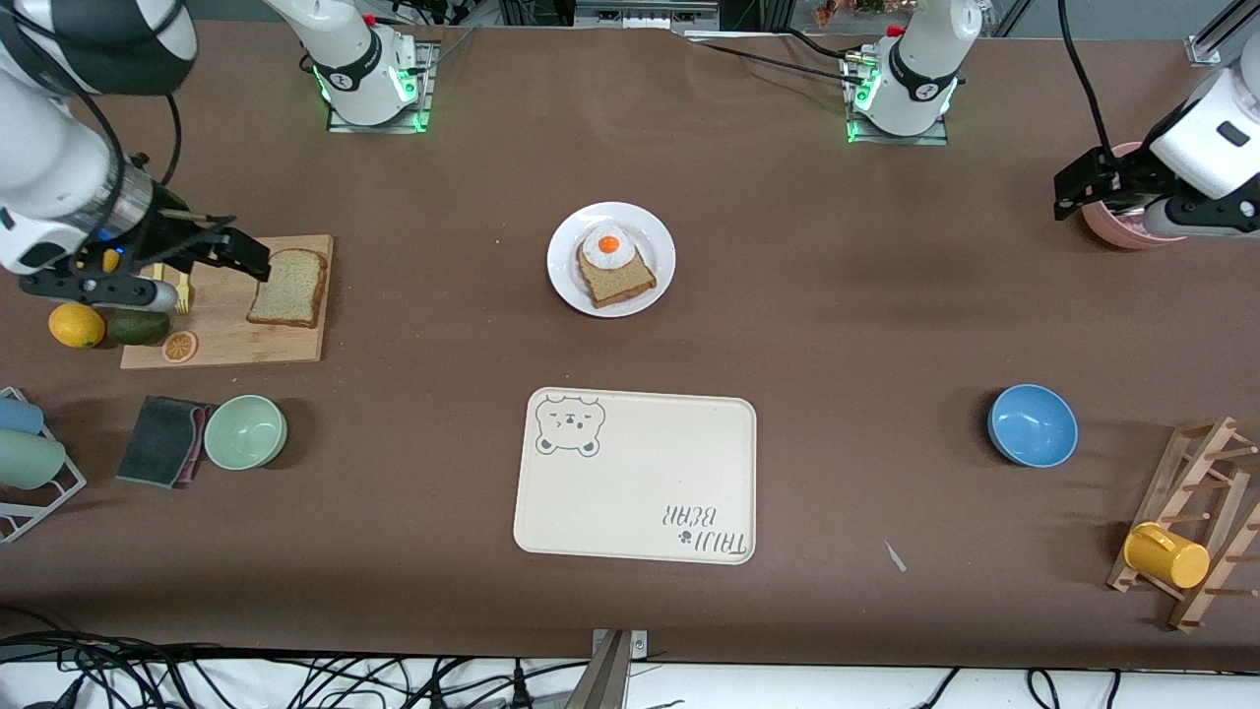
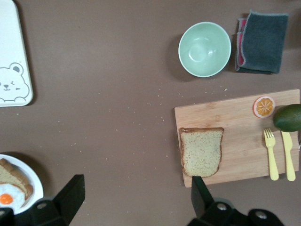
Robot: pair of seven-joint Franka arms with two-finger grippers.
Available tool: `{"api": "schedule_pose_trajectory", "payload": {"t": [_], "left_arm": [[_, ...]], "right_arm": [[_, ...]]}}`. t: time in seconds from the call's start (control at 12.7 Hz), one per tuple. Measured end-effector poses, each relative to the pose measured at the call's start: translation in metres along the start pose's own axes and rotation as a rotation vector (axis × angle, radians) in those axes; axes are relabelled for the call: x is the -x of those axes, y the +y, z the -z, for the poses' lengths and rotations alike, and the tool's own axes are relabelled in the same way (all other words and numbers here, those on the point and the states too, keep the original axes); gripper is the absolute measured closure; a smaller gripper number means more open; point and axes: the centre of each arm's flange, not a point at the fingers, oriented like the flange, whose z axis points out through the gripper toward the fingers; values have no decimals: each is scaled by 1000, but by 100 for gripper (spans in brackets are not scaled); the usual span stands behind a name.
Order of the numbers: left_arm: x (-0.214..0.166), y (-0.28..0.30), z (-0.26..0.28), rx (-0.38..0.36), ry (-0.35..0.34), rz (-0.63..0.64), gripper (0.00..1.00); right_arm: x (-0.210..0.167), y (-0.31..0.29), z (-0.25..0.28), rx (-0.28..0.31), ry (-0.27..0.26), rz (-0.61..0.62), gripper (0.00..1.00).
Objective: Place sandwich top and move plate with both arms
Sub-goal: 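Lower the right gripper onto the bread slice on the cutting board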
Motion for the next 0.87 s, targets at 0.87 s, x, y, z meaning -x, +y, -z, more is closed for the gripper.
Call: {"api": "schedule_pose_trajectory", "payload": {"t": [0.87], "left_arm": [[0, -6, 2, 2, -9, 10, 0]], "right_arm": [[48, 4, -201, 221, -32, 92, 1]]}}
